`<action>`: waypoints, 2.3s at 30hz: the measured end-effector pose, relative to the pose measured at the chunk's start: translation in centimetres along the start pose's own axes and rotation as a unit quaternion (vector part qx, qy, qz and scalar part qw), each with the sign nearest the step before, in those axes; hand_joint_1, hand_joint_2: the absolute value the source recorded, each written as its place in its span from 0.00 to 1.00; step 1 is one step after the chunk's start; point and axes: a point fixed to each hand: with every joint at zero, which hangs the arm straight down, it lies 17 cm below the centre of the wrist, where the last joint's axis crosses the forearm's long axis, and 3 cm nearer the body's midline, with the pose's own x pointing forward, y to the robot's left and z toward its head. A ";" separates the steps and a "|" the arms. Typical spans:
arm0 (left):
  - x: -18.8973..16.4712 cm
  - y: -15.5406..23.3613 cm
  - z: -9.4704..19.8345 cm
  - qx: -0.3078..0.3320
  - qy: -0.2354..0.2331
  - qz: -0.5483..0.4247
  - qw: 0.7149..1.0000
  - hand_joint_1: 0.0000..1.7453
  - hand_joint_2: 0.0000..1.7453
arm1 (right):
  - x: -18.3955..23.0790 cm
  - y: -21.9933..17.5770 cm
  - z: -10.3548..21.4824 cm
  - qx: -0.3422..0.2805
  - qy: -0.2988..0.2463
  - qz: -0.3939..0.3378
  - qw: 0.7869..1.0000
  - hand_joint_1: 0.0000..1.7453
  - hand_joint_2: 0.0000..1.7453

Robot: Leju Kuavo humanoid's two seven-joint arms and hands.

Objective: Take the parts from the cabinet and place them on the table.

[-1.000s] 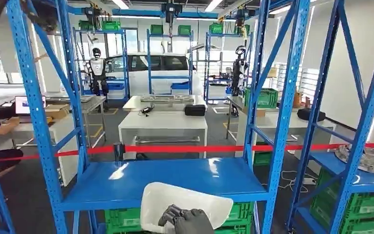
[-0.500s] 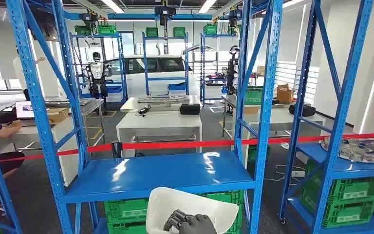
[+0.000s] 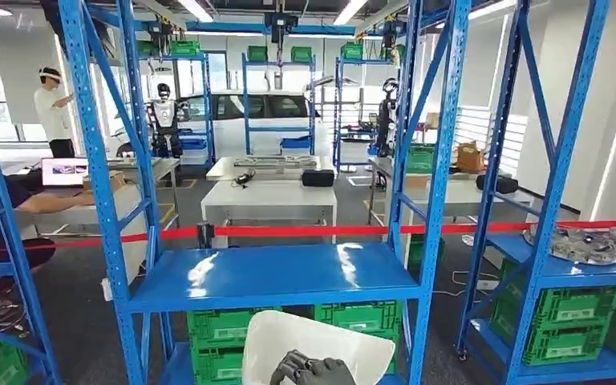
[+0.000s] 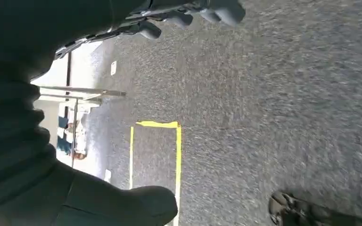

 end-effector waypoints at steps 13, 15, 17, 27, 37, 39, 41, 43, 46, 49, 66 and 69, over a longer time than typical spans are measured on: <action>-0.9 -0.3 0.0 -0.002 -0.002 0.004 1.000 0.00 1.00 | 0.4 0.5 0.4 0.007 -0.002 0.005 1.000 1.00 1.00; -1.0 -0.4 0.0 -0.003 -0.002 0.004 1.000 0.00 1.00 | 0.4 0.5 0.4 0.006 -0.003 0.005 1.000 1.00 1.00; -1.0 -0.4 0.0 -0.003 -0.002 0.004 1.000 0.00 1.00 | 0.5 0.5 0.4 0.006 -0.003 0.005 1.000 1.00 1.00; 0.2 -0.6 0.1 -0.001 -0.031 0.011 0.999 0.00 1.00 | 0.9 1.1 0.7 0.017 -0.015 0.037 0.999 1.00 1.00; -0.9 -1.3 0.2 -0.006 -0.023 0.010 1.000 0.00 1.00 | 1.0 1.6 1.1 0.023 -0.018 0.039 0.999 1.00 1.00; -0.7 -1.5 0.3 -0.007 -0.025 0.010 1.000 0.00 1.00 | 1.0 1.6 1.1 0.023 -0.019 0.039 0.999 1.00 1.00; -0.8 -1.4 0.3 -0.007 -0.024 0.010 1.000 0.00 1.00 | 1.0 1.6 1.1 0.023 -0.019 0.040 0.999 1.00 1.00; -1.1 -1.4 0.3 -0.006 -0.020 0.010 1.000 0.00 1.00 | 1.1 1.6 1.0 0.023 -0.020 0.040 0.999 1.00 1.00; -1.1 -1.3 0.2 -0.005 -0.018 0.011 1.000 0.00 1.00 | 1.3 1.6 1.0 0.026 -0.024 0.040 0.999 1.00 1.00; -1.0 -1.2 0.2 -0.004 -0.019 0.012 1.000 0.00 1.00 | 1.4 2.1 1.2 0.032 -0.026 0.038 0.998 1.00 1.00; -0.8 -0.8 0.1 -0.009 -0.010 0.010 1.000 0.00 1.00 | 1.3 2.8 1.4 0.040 -0.038 0.033 0.998 1.00 1.00; -0.5 -0.8 0.1 -0.010 -0.015 0.011 1.000 0.00 1.00 | 1.2 2.4 0.9 0.039 -0.047 0.029 0.998 1.00 1.00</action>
